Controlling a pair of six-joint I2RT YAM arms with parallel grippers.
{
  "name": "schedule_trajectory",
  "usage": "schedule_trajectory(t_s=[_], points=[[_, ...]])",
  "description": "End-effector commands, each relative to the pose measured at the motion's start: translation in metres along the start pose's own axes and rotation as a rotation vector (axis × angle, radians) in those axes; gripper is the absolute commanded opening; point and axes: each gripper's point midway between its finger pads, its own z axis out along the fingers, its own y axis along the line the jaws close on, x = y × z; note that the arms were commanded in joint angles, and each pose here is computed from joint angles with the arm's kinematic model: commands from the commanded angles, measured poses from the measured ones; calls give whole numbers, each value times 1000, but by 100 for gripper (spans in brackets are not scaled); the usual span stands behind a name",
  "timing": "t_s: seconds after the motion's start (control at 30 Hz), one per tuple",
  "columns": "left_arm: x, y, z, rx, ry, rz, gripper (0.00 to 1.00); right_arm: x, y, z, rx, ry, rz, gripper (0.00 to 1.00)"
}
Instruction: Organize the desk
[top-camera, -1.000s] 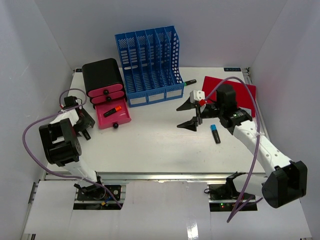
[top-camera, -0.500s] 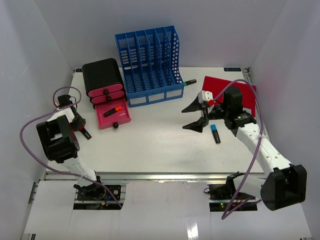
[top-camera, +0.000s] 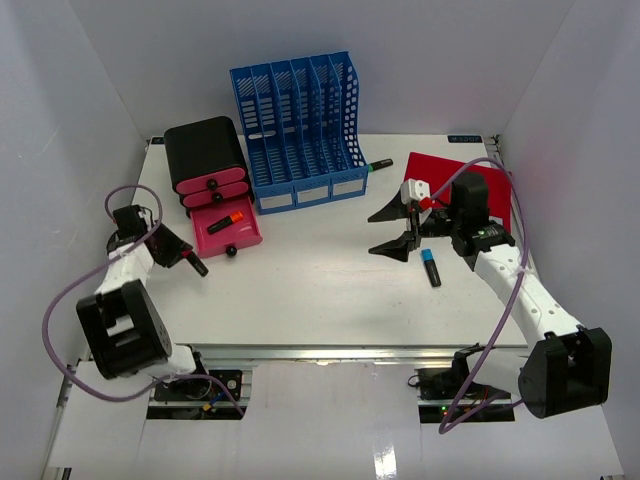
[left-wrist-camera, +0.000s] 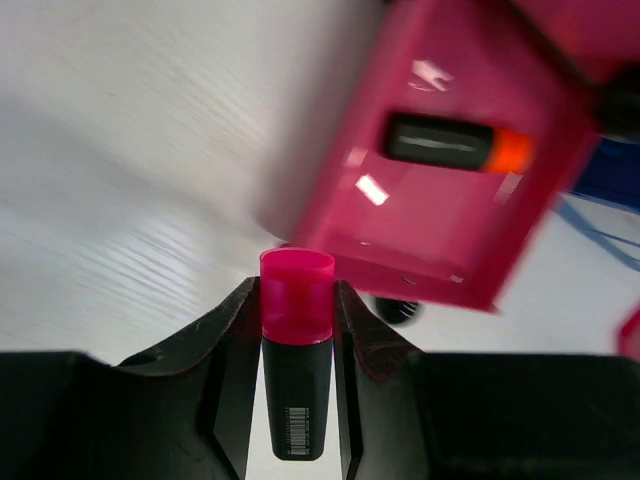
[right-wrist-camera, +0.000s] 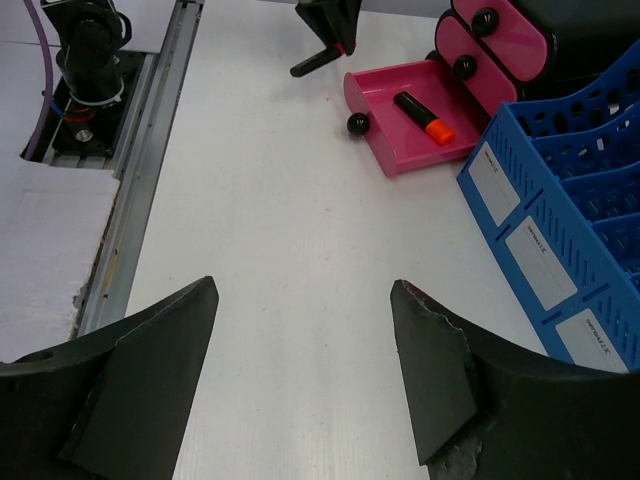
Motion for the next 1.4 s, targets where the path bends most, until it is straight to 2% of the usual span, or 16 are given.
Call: schedule_trajectory(t_s=[0.0, 0.13, 0.27, 0.37, 0.47, 0.57, 0.67, 0.7, 0.73, 0.8, 0.9, 1.07, 1.2, 1.37], points=[[1, -67, -52, 335, -56, -87, 7, 8, -3, -2, -2, 1, 19, 76], [13, -85, -54, 477, -2, -259, 7, 15, -10, -6, 29, 15, 25, 75], [-8, -104, -43, 572, -34, -374, 8, 21, -17, -13, 56, 22, 40, 75], [-15, -109, -19, 547, -18, -447, 9, 25, -21, -17, 73, 24, 50, 75], [-24, -122, -4, 544, -25, -459, 10, 29, -24, -20, 83, 27, 62, 75], [-26, -118, 21, 498, -21, -497, 12, 33, -26, -22, 89, 30, 74, 75], [-26, -113, 36, 470, -15, -522, 28, 39, -29, -23, 100, 41, 88, 75], [-25, -111, 39, 465, -15, -525, 37, 41, -30, -24, 104, 45, 92, 75], [-25, -110, 40, 464, -19, -526, 51, 44, -33, -25, 114, 53, 97, 75], [-26, -110, 39, 468, -28, -515, 66, 48, -37, -27, 140, 74, 108, 75], [-28, -112, 36, 478, -40, -496, 79, 57, -45, -30, 183, 108, 139, 75], [-30, -122, 20, 530, -49, -448, 81, 79, -56, -40, 284, 210, 205, 75], [-28, -134, -2, 597, -55, -358, 81, 110, -77, -66, 492, 383, 275, 74], [-24, -151, -48, 693, -113, -87, 82, 165, -90, -120, 851, 621, 460, 79]])
